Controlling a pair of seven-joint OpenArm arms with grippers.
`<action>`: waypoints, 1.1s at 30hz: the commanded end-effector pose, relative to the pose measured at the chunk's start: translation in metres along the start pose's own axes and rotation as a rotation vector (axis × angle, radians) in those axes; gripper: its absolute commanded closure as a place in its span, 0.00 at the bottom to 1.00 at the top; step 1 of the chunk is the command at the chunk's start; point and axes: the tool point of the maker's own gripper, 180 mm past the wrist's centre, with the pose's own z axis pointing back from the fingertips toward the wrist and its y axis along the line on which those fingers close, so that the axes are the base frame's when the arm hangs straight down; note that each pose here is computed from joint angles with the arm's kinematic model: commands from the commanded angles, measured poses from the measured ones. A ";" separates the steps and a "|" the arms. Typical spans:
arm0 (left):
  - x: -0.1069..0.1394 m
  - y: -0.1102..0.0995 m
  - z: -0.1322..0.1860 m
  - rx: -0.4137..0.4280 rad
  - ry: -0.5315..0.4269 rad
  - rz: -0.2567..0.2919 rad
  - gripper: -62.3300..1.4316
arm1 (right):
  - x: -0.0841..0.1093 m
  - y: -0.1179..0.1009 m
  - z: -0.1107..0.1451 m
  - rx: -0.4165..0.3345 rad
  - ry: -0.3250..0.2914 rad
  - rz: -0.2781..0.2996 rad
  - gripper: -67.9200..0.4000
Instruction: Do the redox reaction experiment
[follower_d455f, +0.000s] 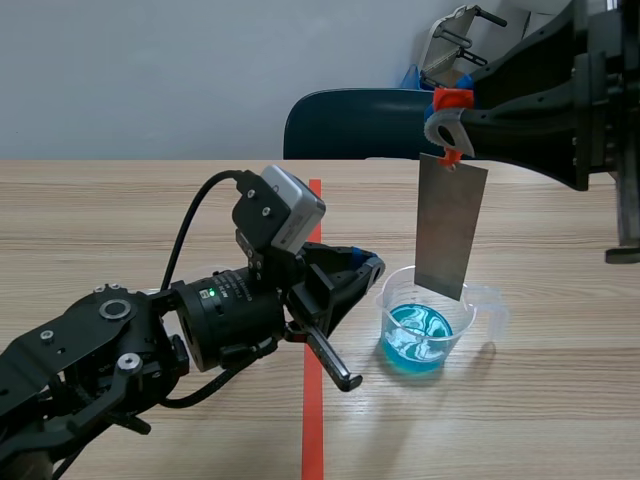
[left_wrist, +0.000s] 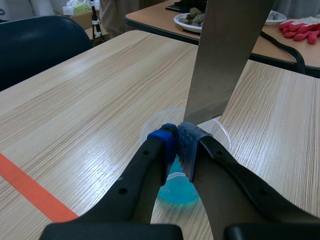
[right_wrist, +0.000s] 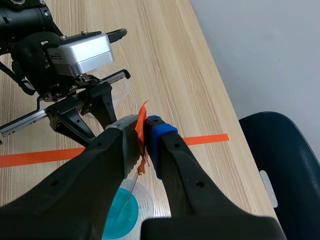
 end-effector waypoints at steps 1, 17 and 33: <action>0.011 -0.002 -0.003 -0.003 -0.038 0.007 0.93 | 0.012 -0.002 0.000 -0.007 -0.038 0.017 0.99; 0.007 0.002 0.001 0.000 -0.020 -0.003 0.93 | 0.012 -0.002 0.000 -0.007 -0.038 0.017 0.99; 0.013 0.011 0.036 0.063 -0.053 0.001 0.93 | 0.012 -0.002 0.000 -0.007 -0.038 0.017 0.99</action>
